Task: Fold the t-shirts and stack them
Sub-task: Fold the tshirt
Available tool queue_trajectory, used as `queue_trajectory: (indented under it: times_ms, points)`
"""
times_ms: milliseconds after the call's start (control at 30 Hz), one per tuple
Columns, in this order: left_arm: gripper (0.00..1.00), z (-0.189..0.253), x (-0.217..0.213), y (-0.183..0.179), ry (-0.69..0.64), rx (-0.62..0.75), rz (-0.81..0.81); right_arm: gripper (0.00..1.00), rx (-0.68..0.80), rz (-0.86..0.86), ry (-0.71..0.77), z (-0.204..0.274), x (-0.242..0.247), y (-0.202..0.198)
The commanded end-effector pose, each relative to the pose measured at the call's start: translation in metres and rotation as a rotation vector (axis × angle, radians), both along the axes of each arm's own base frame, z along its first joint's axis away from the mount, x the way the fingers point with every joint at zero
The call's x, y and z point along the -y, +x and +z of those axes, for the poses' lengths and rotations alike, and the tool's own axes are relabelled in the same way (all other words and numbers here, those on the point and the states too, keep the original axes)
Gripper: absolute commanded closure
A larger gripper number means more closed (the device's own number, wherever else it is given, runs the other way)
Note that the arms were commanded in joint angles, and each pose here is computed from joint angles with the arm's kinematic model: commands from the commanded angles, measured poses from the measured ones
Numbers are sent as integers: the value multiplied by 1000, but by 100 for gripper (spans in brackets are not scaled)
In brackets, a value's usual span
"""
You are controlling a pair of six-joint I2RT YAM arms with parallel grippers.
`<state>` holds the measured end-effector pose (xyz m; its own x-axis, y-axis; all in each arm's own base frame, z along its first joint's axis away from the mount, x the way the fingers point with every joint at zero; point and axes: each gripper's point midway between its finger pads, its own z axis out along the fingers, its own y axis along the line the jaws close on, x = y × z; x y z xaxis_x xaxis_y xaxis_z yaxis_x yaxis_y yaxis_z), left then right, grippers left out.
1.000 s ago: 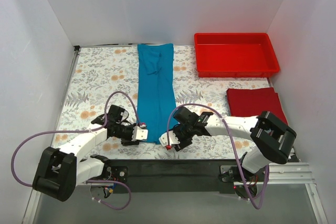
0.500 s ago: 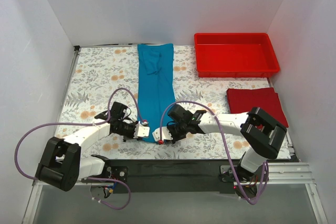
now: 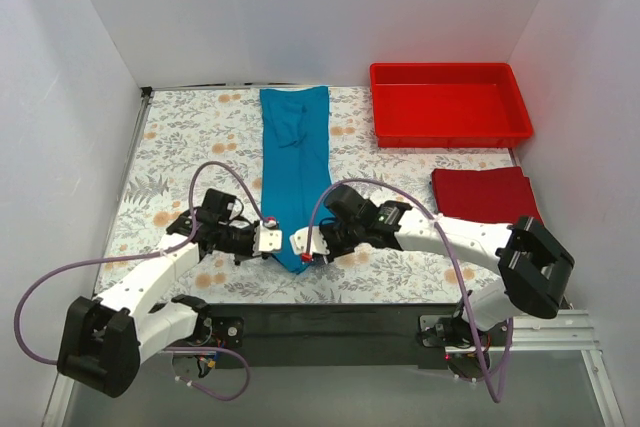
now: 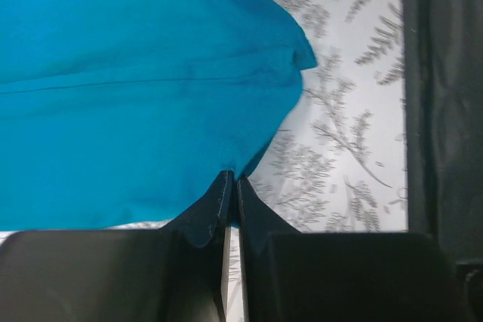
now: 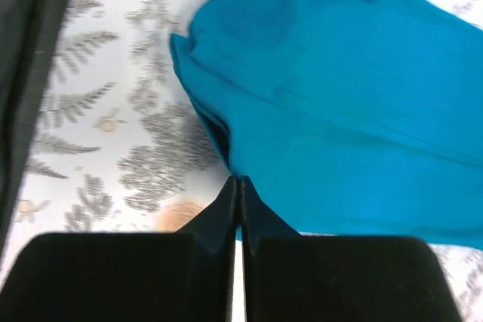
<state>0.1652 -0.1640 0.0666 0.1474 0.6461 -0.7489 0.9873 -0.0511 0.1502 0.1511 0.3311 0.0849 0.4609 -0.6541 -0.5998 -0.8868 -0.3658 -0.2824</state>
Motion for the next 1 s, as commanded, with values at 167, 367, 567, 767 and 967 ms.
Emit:
queue_trajectory:
  times_ms: [167, 367, 567, 767, 967]
  points:
    - [100, 44, 13, 92, -123, 73, 110, 99, 102, -92, 100, 45, -18, 90]
    - [100, 58, 11, 167, -164, 128, 183, 99, 164, -141, 123, 46, -28, 157]
    - [100, 49, 4, 232, -155, 150, 231, 99, 219, -189, 146, 48, -36, 225]
    - [100, 39, -3, 280, -146, 172, 269, 99, 268, -211, 167, 43, -40, 274]
    - [100, 18, -6, 306, -120, 179, 292, 99, 293, -220, 155, 25, -41, 304]
